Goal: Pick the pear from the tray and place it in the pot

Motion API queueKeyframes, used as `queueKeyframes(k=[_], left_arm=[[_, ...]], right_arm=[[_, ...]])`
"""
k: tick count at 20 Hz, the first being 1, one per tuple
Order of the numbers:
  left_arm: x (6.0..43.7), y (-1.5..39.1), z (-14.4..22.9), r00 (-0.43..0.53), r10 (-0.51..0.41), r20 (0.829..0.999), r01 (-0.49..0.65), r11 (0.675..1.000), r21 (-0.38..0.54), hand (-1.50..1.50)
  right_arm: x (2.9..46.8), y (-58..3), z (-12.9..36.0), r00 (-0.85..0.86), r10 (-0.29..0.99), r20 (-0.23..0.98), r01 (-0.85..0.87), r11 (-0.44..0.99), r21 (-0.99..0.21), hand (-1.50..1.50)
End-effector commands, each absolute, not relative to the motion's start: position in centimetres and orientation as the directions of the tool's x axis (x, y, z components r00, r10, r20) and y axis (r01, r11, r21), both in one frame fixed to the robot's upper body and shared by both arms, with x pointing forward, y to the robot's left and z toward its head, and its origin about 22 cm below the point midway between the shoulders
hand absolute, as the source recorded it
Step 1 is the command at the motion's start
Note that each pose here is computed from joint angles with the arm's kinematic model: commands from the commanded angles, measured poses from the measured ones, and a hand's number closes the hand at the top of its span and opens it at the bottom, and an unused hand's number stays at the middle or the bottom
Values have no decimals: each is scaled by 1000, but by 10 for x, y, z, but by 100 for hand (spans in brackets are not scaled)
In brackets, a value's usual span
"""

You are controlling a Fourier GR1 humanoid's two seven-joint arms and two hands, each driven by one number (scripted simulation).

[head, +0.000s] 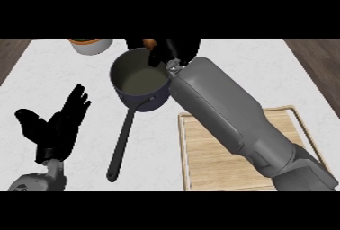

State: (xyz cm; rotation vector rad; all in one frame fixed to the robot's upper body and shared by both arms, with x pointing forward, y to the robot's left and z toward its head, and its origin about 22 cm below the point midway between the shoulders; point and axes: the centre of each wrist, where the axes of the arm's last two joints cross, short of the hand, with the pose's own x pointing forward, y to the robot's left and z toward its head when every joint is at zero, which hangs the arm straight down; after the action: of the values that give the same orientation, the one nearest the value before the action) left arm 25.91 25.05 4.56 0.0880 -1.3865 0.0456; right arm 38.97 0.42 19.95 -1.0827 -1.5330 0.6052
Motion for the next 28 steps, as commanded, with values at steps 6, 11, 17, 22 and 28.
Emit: queueKeyframes(k=[6,11,17,22,28], left_arm=[[268,242,58,137,-20,990,-25,999,24,0],[264,238,55,117,-17,993,3,1000,17,0],[269,232,72,93,-30,995,18,999,28,0],[275,219,70,106,-9,994,33,999,5,0],[279,211,66,88,-17,996,24,1000,15,0]], right_arm=[[334,66,283,260,848,463,392,345,-853,150],[340,57,272,309,825,473,371,353,-859,150],[340,52,230,332,850,409,210,356,-911,150],[364,25,213,435,689,579,211,547,-810,-150],[356,23,228,315,548,775,297,718,-629,-150]])
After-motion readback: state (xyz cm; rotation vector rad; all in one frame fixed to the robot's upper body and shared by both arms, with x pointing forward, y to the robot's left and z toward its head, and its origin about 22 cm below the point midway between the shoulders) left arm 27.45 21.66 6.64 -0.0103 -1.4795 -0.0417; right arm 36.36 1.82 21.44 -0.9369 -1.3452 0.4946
